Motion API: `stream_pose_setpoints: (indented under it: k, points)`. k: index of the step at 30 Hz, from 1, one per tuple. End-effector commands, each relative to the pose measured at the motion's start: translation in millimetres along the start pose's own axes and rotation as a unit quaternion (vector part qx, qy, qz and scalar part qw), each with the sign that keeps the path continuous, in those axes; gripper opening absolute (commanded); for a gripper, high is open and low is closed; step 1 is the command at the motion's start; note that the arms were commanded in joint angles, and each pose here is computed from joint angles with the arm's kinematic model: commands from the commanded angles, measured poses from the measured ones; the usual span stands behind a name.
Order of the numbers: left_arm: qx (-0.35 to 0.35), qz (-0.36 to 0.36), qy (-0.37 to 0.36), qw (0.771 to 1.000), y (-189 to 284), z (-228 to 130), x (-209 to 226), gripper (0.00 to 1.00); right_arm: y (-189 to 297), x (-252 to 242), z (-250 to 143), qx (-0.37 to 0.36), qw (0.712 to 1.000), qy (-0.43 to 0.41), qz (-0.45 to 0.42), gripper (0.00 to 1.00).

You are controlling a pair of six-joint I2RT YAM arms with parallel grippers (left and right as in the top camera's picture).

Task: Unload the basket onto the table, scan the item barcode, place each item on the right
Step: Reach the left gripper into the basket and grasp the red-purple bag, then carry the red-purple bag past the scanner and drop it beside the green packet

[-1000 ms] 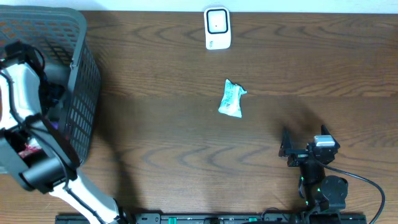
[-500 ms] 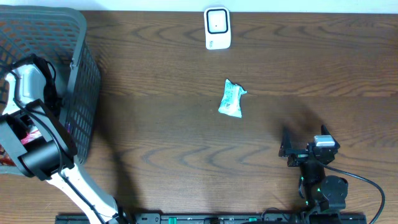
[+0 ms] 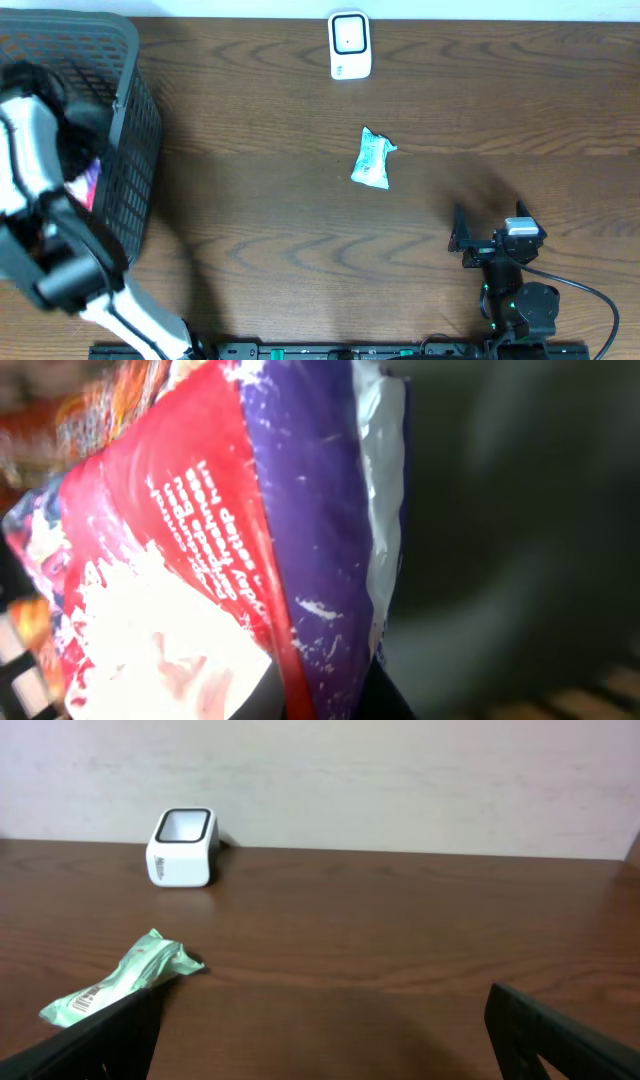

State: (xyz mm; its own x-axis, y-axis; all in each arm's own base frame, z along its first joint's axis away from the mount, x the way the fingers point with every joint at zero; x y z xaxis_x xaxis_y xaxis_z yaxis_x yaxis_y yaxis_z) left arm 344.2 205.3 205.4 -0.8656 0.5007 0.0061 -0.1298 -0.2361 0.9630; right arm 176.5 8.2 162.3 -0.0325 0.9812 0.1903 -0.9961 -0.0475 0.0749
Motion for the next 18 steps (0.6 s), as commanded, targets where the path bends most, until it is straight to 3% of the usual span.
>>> stream_pose_setpoints:
  k: [1,9,15,18]
  points:
    - [-0.101,-0.129,-0.018,0.986,95.2,7.1,-5.0,0.08,0.1,1.3,-1.2,0.002,1.000,-0.007,0.004,0.99]
    - [-0.240,-0.246,-0.035,0.938,206.1,-12.5,6.2,0.07,0.1,1.3,-1.0,0.002,1.000,-0.007,0.004,0.99]
    - [-0.269,-0.406,-0.181,0.855,267.0,-53.3,-25.1,0.07,0.1,1.3,-1.1,0.002,1.000,-0.007,0.004,0.99]
    - [-0.263,-0.446,-0.223,0.826,282.3,-75.8,-44.8,0.07,0.1,1.3,-1.1,0.002,1.000,-0.007,0.004,0.99]
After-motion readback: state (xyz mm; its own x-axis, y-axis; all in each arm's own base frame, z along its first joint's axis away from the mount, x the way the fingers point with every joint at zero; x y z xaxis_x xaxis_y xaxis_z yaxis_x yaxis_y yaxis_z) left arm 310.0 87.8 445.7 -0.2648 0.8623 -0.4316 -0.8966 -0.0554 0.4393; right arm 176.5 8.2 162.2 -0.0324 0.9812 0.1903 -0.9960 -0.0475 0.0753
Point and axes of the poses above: each gripper's point midway between its finger pads, its own y axis back along the fingers, its own x axis along the line the jaws close on, z = x × y, the point moved 7 cm from there along y, back along the fingers, and after that the axes turned 11 degrees about -y, right-handed, at the moved point
